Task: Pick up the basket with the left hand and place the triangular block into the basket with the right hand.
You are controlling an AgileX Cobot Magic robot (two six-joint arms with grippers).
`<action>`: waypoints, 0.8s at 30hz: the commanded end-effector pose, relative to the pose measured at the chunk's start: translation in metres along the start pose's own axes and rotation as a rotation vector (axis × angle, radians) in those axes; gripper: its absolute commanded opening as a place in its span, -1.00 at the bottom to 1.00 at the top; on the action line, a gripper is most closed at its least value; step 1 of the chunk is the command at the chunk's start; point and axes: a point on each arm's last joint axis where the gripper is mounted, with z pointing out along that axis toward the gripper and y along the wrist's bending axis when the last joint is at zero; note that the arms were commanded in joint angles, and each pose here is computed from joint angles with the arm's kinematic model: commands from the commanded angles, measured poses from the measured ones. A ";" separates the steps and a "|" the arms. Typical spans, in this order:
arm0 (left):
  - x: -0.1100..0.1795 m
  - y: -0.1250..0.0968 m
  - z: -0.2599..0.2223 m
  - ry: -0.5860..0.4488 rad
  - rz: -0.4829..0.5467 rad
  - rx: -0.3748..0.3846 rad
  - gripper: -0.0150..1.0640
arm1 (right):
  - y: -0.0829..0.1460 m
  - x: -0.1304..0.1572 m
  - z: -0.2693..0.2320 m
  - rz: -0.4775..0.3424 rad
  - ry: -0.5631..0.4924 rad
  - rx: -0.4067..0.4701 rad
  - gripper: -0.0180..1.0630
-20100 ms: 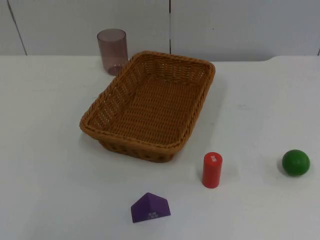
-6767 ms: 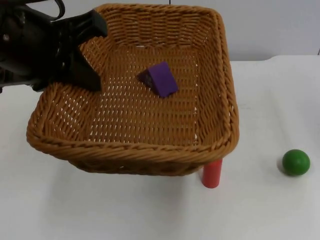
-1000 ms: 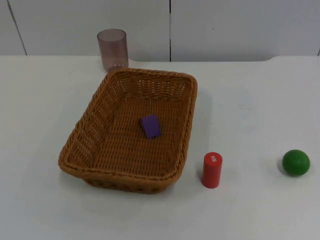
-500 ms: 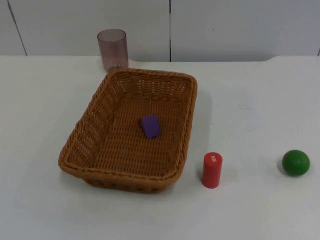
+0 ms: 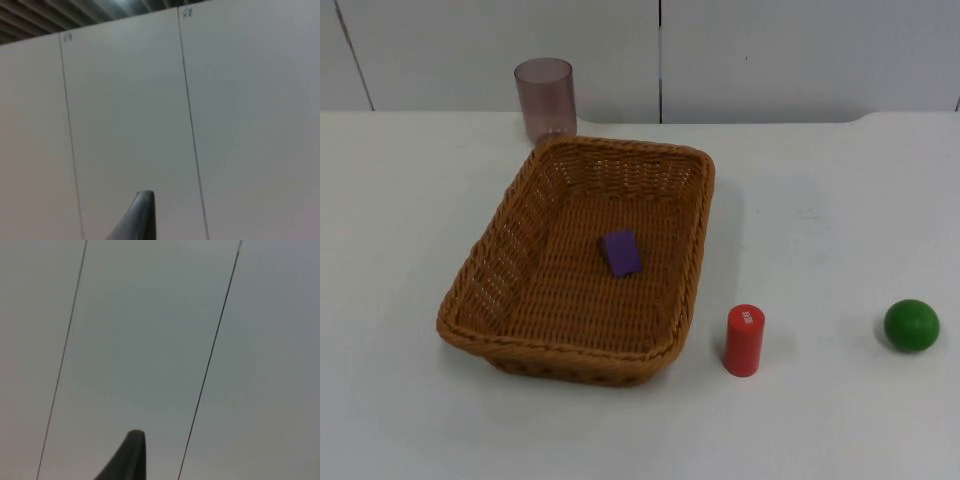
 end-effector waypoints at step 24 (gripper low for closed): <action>0.020 -0.011 0.011 0.093 -0.029 0.145 0.98 | 0.001 0.002 -0.001 0.045 0.014 -0.059 0.97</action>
